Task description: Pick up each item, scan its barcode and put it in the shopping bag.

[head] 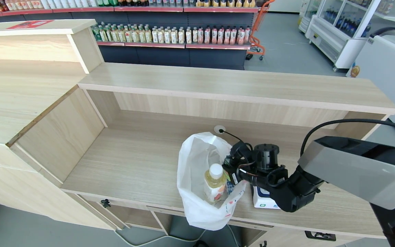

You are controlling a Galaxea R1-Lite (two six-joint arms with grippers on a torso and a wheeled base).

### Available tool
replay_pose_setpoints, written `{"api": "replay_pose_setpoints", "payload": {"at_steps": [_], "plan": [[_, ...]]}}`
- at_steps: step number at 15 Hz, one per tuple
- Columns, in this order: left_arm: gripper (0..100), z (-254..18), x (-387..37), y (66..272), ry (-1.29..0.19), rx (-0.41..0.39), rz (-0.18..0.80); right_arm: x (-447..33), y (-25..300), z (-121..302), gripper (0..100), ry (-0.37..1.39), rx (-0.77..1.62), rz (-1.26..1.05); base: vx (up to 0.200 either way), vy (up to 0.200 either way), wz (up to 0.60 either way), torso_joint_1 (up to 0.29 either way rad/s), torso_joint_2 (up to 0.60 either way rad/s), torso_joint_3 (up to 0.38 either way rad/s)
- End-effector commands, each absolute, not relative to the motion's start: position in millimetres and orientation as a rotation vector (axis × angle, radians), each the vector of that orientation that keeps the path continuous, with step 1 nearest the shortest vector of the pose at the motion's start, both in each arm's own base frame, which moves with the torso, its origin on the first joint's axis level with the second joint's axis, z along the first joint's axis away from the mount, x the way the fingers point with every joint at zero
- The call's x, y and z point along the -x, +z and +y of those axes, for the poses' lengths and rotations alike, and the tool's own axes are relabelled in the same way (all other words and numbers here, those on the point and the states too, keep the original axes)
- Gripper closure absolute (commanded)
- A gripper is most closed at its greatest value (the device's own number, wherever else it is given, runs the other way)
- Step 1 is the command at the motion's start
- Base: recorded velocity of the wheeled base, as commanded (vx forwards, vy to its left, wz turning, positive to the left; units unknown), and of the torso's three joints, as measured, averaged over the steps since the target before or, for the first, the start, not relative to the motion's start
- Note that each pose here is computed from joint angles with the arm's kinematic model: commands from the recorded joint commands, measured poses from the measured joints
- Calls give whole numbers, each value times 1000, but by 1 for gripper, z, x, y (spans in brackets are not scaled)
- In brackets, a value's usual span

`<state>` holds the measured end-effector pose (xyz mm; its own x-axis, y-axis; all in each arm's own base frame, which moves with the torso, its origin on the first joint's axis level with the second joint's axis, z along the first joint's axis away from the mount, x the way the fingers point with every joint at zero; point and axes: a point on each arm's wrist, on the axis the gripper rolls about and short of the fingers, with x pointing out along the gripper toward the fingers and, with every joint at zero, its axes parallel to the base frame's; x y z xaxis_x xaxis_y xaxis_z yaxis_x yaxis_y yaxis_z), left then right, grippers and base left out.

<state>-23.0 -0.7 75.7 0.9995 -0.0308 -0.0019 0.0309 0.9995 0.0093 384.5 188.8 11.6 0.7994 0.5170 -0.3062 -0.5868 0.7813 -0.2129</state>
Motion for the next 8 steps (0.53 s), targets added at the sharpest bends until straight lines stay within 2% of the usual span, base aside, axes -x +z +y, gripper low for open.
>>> {"api": "replay_pose_setpoints", "payload": {"at_steps": [1,8], "plan": [[100,-1,23,76,-31,-9,0,-387,8,190,100,603,308,240,0,0,0,0,0,0],[100,-1,23,76,-31,-11,1,-388,-2,192,100,603,311,254,0,0,0,0,0,0]]}}
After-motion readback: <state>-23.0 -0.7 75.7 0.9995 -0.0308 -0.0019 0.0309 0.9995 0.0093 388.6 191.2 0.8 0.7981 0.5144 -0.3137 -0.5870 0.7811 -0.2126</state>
